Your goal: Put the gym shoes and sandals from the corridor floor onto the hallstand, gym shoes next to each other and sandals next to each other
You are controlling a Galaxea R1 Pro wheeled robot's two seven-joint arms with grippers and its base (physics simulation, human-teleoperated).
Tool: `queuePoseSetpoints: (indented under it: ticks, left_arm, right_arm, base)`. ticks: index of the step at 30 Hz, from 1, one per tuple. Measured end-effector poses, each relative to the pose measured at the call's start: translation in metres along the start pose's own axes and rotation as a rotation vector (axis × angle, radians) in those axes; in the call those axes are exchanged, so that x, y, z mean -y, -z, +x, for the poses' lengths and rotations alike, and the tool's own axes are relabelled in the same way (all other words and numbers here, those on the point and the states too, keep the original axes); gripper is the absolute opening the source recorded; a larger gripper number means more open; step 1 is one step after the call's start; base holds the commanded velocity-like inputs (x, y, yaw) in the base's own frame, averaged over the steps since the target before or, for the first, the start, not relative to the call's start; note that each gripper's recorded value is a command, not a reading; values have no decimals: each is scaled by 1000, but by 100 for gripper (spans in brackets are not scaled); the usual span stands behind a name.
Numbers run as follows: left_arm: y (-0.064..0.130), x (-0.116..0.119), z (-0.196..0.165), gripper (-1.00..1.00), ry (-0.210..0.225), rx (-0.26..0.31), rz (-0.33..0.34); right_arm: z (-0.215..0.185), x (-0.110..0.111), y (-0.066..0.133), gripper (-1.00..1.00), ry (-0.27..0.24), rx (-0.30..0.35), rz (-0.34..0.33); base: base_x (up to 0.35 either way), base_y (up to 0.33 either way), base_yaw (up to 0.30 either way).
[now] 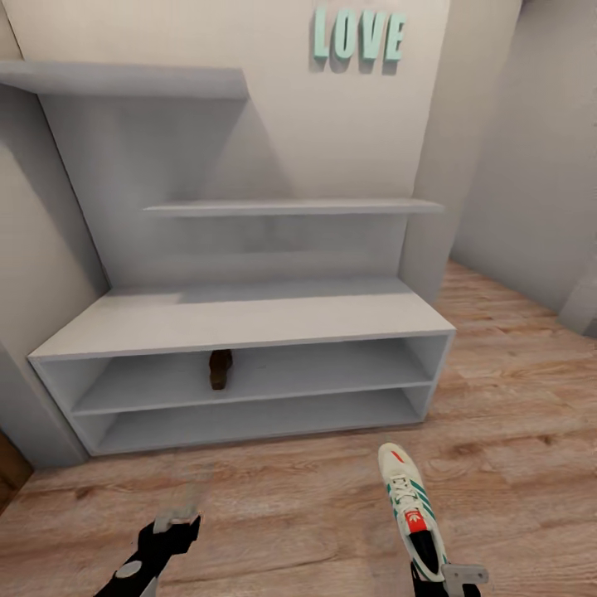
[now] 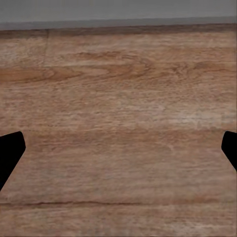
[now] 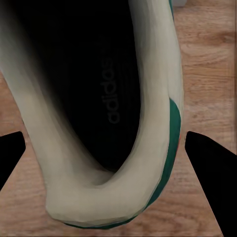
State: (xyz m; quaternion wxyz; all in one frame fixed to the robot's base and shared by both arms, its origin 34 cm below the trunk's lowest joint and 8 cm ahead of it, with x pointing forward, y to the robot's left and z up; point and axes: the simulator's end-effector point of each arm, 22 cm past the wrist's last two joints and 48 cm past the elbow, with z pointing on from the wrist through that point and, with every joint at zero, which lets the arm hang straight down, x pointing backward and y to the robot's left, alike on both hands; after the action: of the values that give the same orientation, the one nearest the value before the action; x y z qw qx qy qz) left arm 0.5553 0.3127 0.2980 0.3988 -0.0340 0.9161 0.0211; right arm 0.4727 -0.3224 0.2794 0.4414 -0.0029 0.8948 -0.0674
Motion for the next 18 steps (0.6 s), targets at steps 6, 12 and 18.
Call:
queuePoseSetpoints:
  ticks: [6,12,18]
  left_arm:
    - [15,-14,35,100,1,-4,12]
    - [39,-27,72,100,3,24,9]
    - [45,-32,82,100,-2,20,5]
  right_arm:
    - [0,0,0,-100,0,1,-1]
    - [-1,-1,0,-100,0,1,-3]
    - [-1,-1,0,-100,0,1,-3]
  base:
    - [-184,0,0]
    - [-21,0,0]
    - [-2,0,0]
